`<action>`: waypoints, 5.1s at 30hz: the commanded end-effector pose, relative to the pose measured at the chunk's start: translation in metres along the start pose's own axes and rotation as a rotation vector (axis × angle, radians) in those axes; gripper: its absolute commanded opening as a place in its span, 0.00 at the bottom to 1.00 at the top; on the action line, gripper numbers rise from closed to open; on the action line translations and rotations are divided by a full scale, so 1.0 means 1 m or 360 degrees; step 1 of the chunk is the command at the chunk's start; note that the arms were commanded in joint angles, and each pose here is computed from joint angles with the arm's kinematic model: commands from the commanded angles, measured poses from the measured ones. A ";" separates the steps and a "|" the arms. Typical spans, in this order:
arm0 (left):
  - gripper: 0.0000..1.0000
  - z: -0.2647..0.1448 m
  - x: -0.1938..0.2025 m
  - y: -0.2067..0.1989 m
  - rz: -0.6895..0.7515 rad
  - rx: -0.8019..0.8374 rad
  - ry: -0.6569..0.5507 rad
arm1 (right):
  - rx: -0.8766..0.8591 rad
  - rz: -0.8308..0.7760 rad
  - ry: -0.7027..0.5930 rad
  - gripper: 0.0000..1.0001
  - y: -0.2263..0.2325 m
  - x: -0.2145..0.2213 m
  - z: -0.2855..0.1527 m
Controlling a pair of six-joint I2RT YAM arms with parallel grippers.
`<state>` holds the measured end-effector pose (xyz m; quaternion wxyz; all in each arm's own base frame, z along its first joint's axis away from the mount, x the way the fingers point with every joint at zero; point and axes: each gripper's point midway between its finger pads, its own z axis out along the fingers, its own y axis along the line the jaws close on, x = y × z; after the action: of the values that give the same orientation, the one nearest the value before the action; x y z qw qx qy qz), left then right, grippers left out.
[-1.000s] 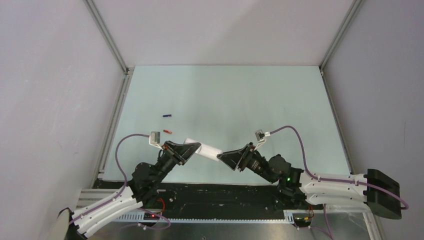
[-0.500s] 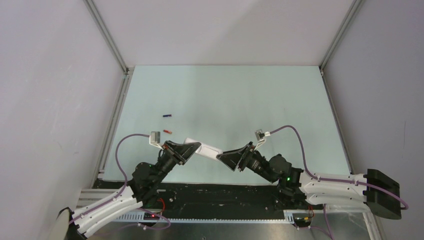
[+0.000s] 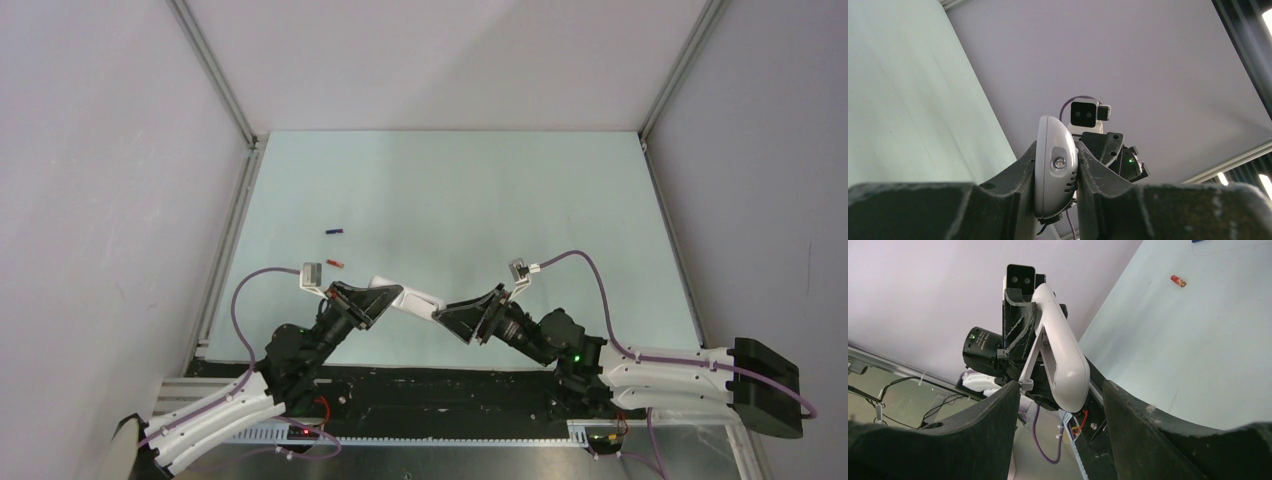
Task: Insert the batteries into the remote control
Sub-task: Remove the battery cover from the remote control.
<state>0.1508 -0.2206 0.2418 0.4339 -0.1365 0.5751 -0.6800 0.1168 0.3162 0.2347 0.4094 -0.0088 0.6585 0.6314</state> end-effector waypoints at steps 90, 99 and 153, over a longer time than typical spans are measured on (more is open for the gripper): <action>0.00 -0.010 0.021 0.068 -0.0273 -0.0400 0.0050 | 0.0570 -0.1685 0.0850 0.80 -0.019 0.008 0.015; 0.00 -0.011 0.021 0.068 -0.0275 -0.0395 0.0048 | 0.0591 -0.1714 0.0829 0.71 -0.021 0.004 0.017; 0.00 -0.009 0.024 0.072 -0.0259 -0.0439 0.0072 | 0.0489 -0.1717 0.0846 0.39 -0.011 0.007 0.017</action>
<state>0.1638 -0.2316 0.1830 0.3470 -0.2218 0.6542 -0.6343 0.1264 0.3244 0.1952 0.4662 -0.4505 0.7389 0.1836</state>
